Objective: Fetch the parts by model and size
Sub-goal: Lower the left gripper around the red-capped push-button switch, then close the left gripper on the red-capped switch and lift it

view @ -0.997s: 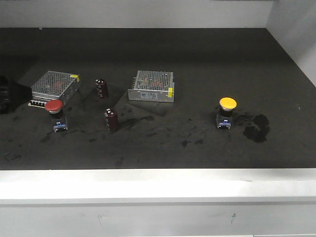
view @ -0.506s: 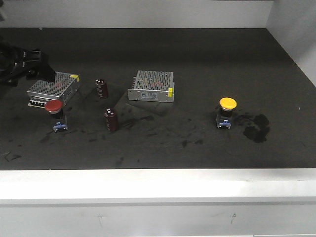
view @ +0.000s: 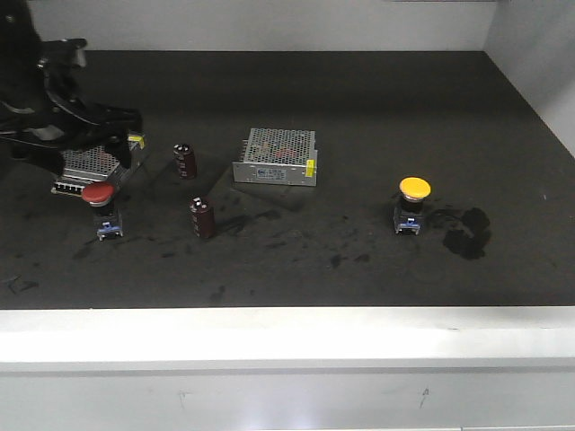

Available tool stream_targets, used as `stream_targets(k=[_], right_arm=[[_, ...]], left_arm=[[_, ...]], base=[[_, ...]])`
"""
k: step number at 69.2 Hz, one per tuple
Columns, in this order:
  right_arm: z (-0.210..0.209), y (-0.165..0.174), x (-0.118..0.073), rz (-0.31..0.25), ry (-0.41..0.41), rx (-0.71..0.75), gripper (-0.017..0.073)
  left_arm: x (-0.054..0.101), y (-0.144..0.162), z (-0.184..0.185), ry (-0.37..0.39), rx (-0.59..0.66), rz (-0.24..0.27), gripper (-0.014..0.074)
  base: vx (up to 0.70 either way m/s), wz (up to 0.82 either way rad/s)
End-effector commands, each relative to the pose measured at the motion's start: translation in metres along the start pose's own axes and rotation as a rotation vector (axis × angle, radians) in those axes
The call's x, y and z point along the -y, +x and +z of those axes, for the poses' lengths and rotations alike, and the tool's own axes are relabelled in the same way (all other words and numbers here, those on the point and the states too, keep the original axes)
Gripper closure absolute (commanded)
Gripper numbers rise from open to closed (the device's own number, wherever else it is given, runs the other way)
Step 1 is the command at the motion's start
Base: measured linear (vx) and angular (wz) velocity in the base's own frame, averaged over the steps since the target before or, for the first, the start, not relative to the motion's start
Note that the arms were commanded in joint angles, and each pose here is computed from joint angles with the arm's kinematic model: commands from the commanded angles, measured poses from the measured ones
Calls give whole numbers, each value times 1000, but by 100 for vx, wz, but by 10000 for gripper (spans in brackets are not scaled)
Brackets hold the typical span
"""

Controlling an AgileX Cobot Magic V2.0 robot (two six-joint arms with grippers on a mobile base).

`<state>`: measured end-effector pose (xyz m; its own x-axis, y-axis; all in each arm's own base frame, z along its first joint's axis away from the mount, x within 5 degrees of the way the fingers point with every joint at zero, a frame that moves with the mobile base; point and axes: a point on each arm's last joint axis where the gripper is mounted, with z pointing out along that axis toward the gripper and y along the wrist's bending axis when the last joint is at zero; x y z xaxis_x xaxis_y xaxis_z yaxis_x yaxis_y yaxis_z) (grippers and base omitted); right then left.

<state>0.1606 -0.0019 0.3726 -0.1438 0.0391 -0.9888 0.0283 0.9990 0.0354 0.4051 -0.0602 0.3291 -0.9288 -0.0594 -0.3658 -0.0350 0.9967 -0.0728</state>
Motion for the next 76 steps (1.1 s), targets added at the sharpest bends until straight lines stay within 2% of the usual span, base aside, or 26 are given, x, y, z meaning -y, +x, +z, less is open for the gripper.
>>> stream_targets(k=[1,5,20,24,35,49,63,76], right_arm=[[0,-16,-1,1,-10,92,-35],[1,-16,-1,2,-10,90,-35],[5,-14,-1,1,-10,76,-35],[6,-14,-1,1,-9,71,-35],[6,-14,-1,1,-9,71,-35],[6,-13,-1,1,-9,70,-35],[6,-13,-1,1,-9,66,-35],[6,-13,-1,1,-9,66,-35]], left_arm=[[7,-6,-20,27,65,-17,11],[8,-6,-15,29,54,-38,11],[5,-8,-4,-7,37,-32,11],[5,-8,-4,-5,37,-49,11],[5,-6,-1,-6,26,-56,19],[6,4,13,17,-44,-78,19],[0,6,19,-45,-51,-60,19],[0,6,24,-53,-59,-65,19]], base=[[0,0],[0,0],[0,0],[0,0],[0,0],[0,0],[0,0],[0,0]])
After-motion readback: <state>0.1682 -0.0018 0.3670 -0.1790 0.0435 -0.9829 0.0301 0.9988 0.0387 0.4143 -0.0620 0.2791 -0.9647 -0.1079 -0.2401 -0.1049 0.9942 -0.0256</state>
